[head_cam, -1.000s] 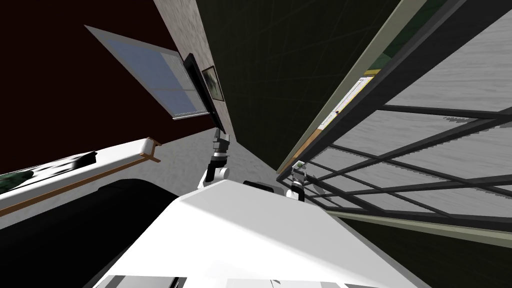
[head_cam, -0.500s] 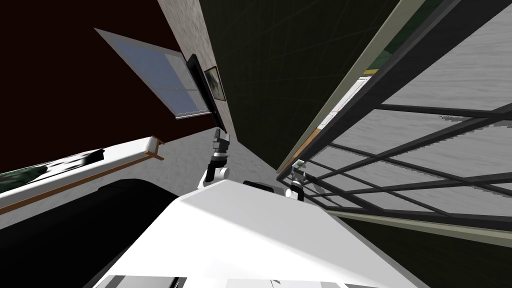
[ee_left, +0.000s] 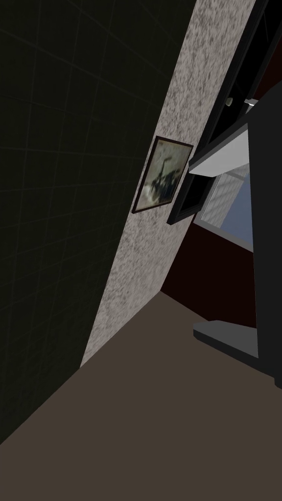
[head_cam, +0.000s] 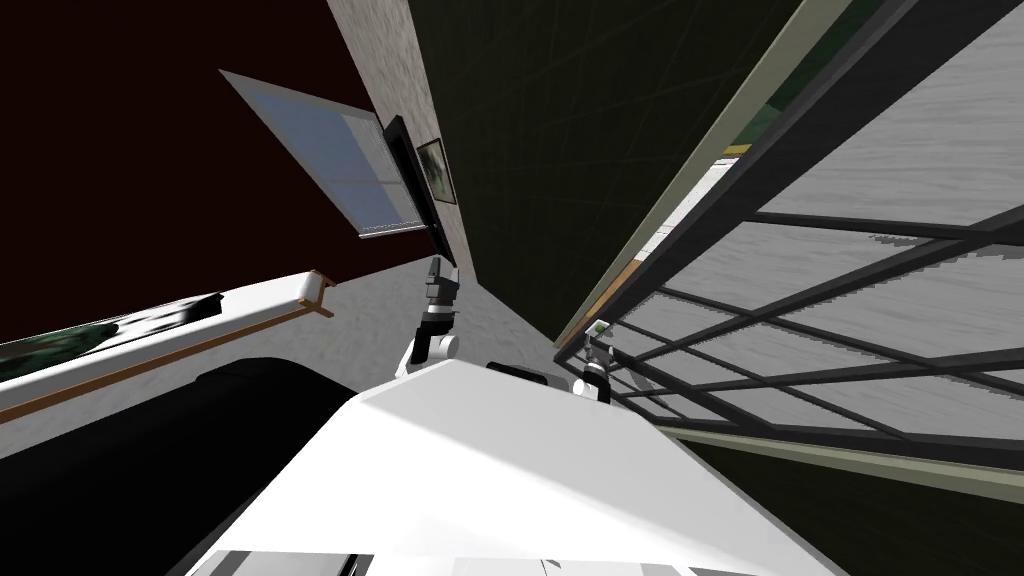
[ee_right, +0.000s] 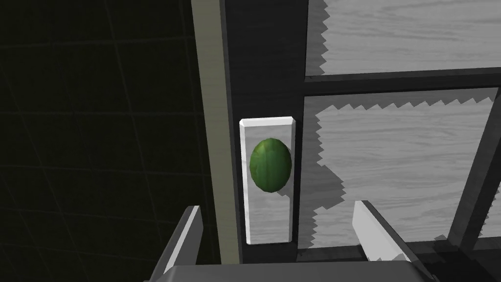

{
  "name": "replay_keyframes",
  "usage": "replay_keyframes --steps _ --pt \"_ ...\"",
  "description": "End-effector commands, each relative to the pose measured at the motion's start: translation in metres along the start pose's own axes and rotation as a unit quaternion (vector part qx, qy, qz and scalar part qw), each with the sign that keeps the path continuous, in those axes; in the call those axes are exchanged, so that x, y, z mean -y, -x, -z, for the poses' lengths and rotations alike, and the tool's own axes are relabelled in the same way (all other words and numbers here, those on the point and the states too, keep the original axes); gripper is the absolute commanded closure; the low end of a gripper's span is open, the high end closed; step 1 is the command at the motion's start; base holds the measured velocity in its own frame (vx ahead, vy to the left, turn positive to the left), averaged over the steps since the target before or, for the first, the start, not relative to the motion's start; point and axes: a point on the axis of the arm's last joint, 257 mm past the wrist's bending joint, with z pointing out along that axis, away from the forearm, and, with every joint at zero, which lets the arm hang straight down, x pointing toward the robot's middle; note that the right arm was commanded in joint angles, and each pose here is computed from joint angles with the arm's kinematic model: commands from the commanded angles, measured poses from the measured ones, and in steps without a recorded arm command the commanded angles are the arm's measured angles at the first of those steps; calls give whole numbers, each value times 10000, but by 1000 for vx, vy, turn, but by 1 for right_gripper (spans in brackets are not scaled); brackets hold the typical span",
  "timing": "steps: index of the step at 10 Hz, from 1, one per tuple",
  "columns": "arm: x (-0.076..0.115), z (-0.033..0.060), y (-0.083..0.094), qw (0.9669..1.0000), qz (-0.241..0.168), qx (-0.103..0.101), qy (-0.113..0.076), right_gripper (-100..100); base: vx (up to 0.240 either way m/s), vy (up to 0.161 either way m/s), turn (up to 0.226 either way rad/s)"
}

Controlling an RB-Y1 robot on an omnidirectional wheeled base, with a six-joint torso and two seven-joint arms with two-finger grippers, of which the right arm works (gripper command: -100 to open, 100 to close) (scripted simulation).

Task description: Pull the door open

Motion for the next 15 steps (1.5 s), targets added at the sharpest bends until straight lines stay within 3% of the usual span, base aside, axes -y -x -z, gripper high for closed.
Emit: replay_keyframes --steps 1,4,6,7,12,15 --pt "-147 13 16 10000 -22 -1 72 -100 178 -18 110" --pt "-554 37 16 9997 -25 -11 250 -100 215 -33 129" --pt "-513 23 0 9997 -23 -10 233 -100 99 -13 3" --pt "-513 23 0 9997 -23 -10 233 100 0 0 0" --pt "-513 23 0 9997 -23 -10 233 100 -10 -3 1" --pt "-489 62 2 10000 -27 -15 25 100 -164 -21 97"
